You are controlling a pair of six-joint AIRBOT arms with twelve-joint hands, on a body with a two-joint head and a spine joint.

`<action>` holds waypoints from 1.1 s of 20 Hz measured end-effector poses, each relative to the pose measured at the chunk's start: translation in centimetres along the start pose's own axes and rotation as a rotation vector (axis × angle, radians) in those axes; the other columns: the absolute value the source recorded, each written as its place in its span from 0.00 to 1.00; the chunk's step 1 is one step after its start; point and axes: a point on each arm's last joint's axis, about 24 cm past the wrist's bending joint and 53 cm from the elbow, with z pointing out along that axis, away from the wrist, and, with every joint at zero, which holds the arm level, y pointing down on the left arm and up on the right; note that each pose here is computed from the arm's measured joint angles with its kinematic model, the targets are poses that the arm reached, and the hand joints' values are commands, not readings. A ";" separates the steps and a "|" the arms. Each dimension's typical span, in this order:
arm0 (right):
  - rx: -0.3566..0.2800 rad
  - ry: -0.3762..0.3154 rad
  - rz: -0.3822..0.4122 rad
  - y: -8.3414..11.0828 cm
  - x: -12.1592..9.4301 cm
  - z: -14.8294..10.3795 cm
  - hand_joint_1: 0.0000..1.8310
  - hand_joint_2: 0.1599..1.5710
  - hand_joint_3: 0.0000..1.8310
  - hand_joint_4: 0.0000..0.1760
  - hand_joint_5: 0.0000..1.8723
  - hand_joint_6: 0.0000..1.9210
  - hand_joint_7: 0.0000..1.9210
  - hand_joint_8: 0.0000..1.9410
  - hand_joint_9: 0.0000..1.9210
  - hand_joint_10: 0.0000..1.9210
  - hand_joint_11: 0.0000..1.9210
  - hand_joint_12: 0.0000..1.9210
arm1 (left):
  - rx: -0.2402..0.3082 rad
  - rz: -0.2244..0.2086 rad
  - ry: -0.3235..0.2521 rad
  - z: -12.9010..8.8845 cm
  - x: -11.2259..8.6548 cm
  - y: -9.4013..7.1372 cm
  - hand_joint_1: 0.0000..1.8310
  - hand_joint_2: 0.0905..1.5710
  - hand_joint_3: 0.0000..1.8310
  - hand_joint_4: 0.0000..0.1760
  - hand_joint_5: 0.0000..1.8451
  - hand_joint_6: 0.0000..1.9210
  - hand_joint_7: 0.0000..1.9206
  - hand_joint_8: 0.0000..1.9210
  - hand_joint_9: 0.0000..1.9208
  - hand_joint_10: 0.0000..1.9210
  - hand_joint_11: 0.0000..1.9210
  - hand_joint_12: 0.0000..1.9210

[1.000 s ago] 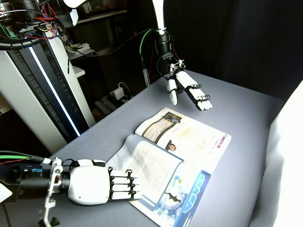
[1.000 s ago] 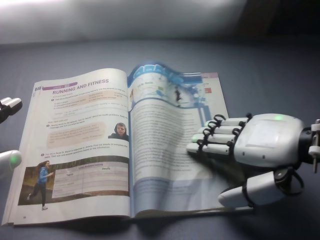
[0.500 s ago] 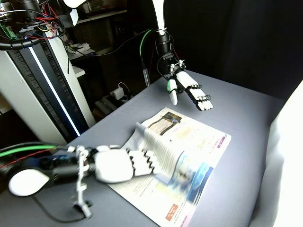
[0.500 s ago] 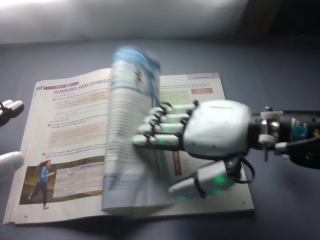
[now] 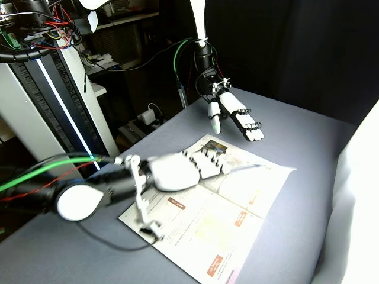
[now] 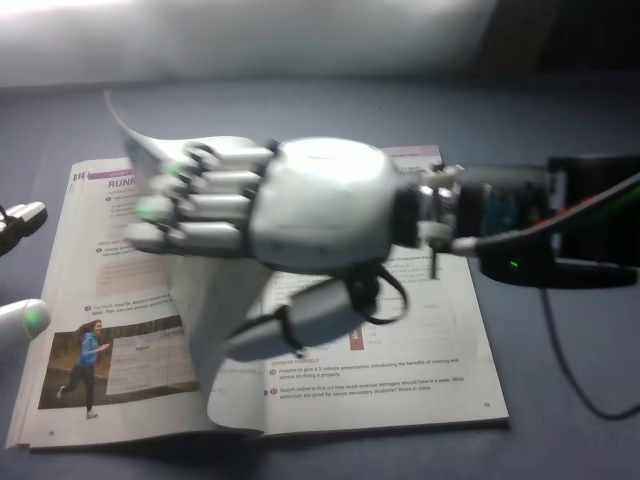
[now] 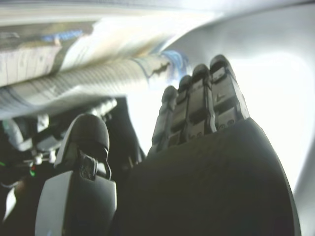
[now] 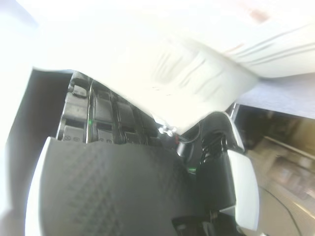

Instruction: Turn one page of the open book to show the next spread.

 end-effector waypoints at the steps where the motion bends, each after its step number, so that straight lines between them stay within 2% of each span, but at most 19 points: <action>1: -0.024 -0.014 -0.005 0.6 -0.5 0.4 0.00 0.71 0.00 0.00 0.00 0.00 0.00 0.00 0.00 0.00 0.00 0.00 | -0.001 0.001 0.003 0.0 0.1 0.0 0.00 0.83 0.00 0.00 0.11 0.01 0.16 0.01 0.20 0.01 0.09 0.38; 2: -0.045 -0.024 -0.006 1.3 -0.8 0.9 0.00 0.70 0.00 0.00 0.00 0.00 0.00 0.00 0.00 0.00 0.00 0.00 | 0.004 0.008 0.006 0.1 0.0 0.0 0.00 0.92 0.01 0.00 0.09 0.01 0.07 0.01 0.07 0.01 0.02 0.09; 3: -0.065 -0.033 -0.009 1.9 -1.2 1.2 0.00 0.69 0.00 0.00 0.00 0.00 0.00 0.00 0.00 0.00 0.00 0.00 | 0.001 0.006 0.000 0.1 -0.1 0.0 0.00 0.97 0.03 0.00 0.02 0.00 0.01 0.00 0.01 0.00 0.00 0.02; 4: -0.080 -0.039 -0.014 2.3 -1.5 1.3 0.00 0.68 0.00 0.00 0.00 0.00 0.00 0.00 0.00 0.00 0.00 0.00 | 0.001 0.007 0.003 0.0 -0.1 0.0 0.00 0.95 0.02 0.00 0.00 0.00 0.00 0.00 0.00 0.00 0.01 0.01; 5: -0.106 -0.056 -0.010 3.0 -2.2 1.4 0.00 0.70 0.00 0.00 0.00 0.00 0.00 0.00 0.00 0.00 0.00 0.00 | 0.004 0.007 0.004 0.1 -0.1 0.0 0.00 0.80 0.00 0.00 0.00 0.00 0.00 0.00 0.00 0.00 0.04 0.02; 6: -0.151 -0.088 0.008 4.3 -3.2 1.3 0.00 0.72 0.00 0.00 0.00 0.00 0.00 0.00 0.00 0.00 0.00 0.00 | 0.011 0.004 -0.005 0.1 -0.2 -0.1 0.00 0.96 0.04 0.00 0.09 0.01 0.05 0.00 0.03 0.00 0.03 0.02; 7: -0.181 -0.108 0.011 5.1 -3.9 0.9 0.00 0.72 0.00 0.00 0.00 0.00 0.00 0.00 0.00 0.00 0.00 0.00 | 0.013 0.003 -0.006 0.1 -0.2 -0.2 0.05 0.90 0.01 0.00 0.11 0.01 0.05 0.00 0.00 0.00 0.01 0.00; 8: -0.239 -0.136 0.012 6.7 -4.7 0.0 0.00 0.71 0.00 0.00 0.00 0.00 0.00 0.00 0.00 0.00 0.00 0.00 | 0.021 0.004 -0.008 0.0 -0.2 -0.4 0.07 0.86 0.00 0.42 0.09 0.00 0.04 0.00 0.00 0.00 0.00 0.00; 9: -0.278 -0.156 0.009 7.7 -5.3 -0.9 0.00 0.72 0.00 0.00 0.00 0.00 0.00 0.00 0.00 0.00 0.00 0.00 | 0.020 0.003 -0.012 0.1 -0.3 -0.3 0.13 0.82 0.00 0.47 0.09 0.00 0.04 0.00 0.01 0.00 0.00 0.00; 10: -0.310 -0.174 0.003 8.6 -5.9 -1.9 0.00 0.71 0.00 0.00 0.00 0.00 0.00 0.00 0.00 0.00 0.00 0.00 | 0.018 0.001 -0.019 0.0 -0.5 -0.3 0.26 0.83 0.00 0.33 0.08 0.00 0.02 0.00 0.00 0.00 0.00 0.00; 12: -0.329 -0.198 -0.007 9.0 -6.9 -3.7 0.00 0.72 0.00 0.00 0.00 0.00 0.00 0.00 0.00 0.00 0.00 0.00 | 0.033 -0.003 -0.033 0.0 -0.8 -0.7 0.44 0.79 0.00 0.30 0.07 0.01 0.03 0.00 0.00 0.00 0.00 0.00; 14: -0.327 -0.211 -0.016 9.0 -7.6 -5.1 0.00 0.70 0.00 0.00 0.00 0.00 0.00 0.00 0.00 0.00 0.00 0.00 | 0.033 -0.005 -0.045 -0.1 -1.1 -1.0 0.26 0.81 0.00 0.23 0.07 0.01 0.03 0.00 0.00 0.00 0.00 0.00; 16: -0.324 -0.213 -0.013 9.4 -7.8 -6.1 0.00 0.71 0.00 0.00 0.00 0.00 0.00 0.00 0.00 0.00 0.00 0.00 | 0.045 0.007 -0.065 -0.3 -1.8 -1.7 0.20 0.82 0.00 0.49 0.09 0.01 0.05 0.01 0.02 0.00 0.00 0.00; 17: -0.320 -0.213 -0.008 9.3 -7.7 -7.0 0.00 0.70 0.00 0.00 0.00 0.00 0.00 0.00 0.00 0.00 0.00 0.00 | 0.063 0.016 -0.071 -0.7 -2.2 -2.3 0.06 0.80 0.00 0.20 0.02 0.00 0.01 0.00 0.00 0.00 0.00 0.00; 18: -0.295 -0.207 0.006 8.5 -7.3 -8.0 0.00 0.72 0.00 0.00 0.00 0.00 0.00 0.00 0.00 0.00 0.00 0.00 | 0.072 0.032 -0.084 -1.0 -2.7 -2.7 0.07 0.66 0.00 0.31 0.00 0.00 0.00 0.00 0.00 0.00 0.00 0.00; 19: -0.232 -0.187 0.018 6.8 -6.7 -9.0 0.00 0.71 0.00 0.00 0.00 0.00 0.00 0.00 0.00 0.00 0.00 0.00 | 0.072 0.038 -0.106 -1.2 -3.4 -3.0 0.13 0.63 0.00 0.30 0.01 0.01 0.00 0.00 0.00 0.00 0.00 0.00; 20: -0.158 -0.166 0.028 4.9 -6.1 -9.9 0.00 0.70 0.00 0.00 0.00 0.00 0.00 0.00 0.00 0.00 0.00 0.00 | 0.083 0.044 -0.117 -1.3 -3.7 -3.5 0.12 0.74 0.01 0.39 0.00 0.00 0.00 0.00 0.00 0.00 0.00 0.00; 21: -0.089 -0.153 0.029 3.3 -5.8 -10.6 0.10 0.69 0.00 0.02 0.00 0.00 0.00 0.00 0.00 0.00 0.00 0.00 | 0.103 0.049 -0.120 -1.4 -3.9 -4.0 0.20 0.82 0.02 0.00 0.00 0.00 0.00 0.00 0.00 0.00 0.00 0.00; 22: -0.039 -0.149 0.043 2.2 -5.5 -11.3 0.02 0.70 0.00 0.00 0.00 0.00 0.00 0.00 0.00 0.00 0.00 0.00 | 0.119 0.049 -0.118 -1.4 -3.8 -4.4 0.17 0.83 0.02 0.00 0.00 0.00 0.00 0.00 0.00 0.00 0.00 0.00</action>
